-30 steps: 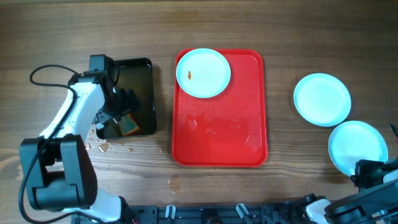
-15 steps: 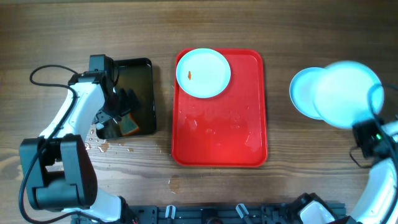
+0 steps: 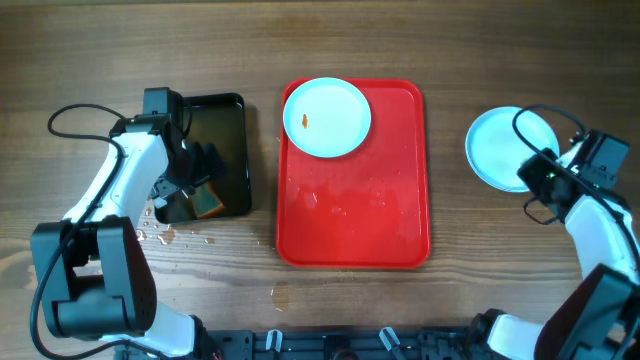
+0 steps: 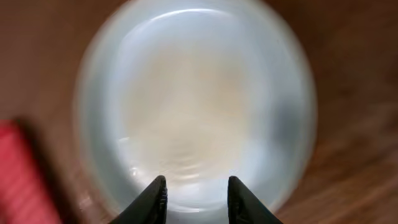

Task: Clean dirty plates on tray and stack at the side
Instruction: 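Drag the last plate to the tray center with the right gripper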

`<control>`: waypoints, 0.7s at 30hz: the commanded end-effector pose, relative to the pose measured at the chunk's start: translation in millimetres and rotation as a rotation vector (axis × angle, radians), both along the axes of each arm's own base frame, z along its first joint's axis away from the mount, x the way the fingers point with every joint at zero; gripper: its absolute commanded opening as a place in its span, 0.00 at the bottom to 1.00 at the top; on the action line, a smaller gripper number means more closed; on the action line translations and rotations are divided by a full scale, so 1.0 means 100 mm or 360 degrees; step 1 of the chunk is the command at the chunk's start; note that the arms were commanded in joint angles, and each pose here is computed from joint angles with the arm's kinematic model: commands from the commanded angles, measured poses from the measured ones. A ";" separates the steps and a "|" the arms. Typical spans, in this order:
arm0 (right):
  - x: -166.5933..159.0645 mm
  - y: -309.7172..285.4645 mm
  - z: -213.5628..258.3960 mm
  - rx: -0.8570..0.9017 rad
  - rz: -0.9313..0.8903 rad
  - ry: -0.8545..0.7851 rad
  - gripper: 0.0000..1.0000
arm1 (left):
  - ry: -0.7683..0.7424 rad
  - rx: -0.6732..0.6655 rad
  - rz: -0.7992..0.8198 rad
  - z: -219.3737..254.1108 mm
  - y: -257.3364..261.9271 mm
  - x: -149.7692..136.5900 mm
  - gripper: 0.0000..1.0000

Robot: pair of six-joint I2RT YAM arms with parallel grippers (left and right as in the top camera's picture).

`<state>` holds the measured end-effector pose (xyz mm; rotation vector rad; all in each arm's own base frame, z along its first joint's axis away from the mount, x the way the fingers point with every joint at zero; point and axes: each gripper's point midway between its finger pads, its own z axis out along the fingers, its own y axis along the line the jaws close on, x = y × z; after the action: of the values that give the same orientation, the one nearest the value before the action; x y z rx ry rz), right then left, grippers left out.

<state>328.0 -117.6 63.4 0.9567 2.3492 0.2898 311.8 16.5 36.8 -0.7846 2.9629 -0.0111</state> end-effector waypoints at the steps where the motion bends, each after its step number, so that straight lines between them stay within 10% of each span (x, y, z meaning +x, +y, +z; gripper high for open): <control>1: 0.25 0.77 0.77 0.0060 0.0585 -0.0361 0.36 | -0.0021 -0.0006 -0.0002 0.04 0.01 0.02 1.00; 6: 0.46 2.04 0.94 -0.0207 0.1191 -0.0402 0.54 | -0.0021 -0.0006 -0.0002 0.04 0.01 0.02 1.00; 10: 0.88 2.81 0.33 -0.0320 0.1498 -0.0505 0.46 | -0.0020 -0.0006 -0.0002 0.04 0.01 0.02 1.00; 15: 1.10 2.86 -0.50 -0.0370 0.1388 -0.0377 0.53 | -0.0021 -0.0006 -0.0002 0.04 0.01 0.02 1.00; 21: 0.75 2.78 -0.72 -0.0117 0.1185 -0.0033 0.04 | -0.0021 -0.0006 -0.0002 0.04 0.01 0.02 1.00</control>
<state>430.6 170.1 2.0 -0.1787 2.4417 0.4703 311.8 16.4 37.1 -0.7844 2.9623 -0.0119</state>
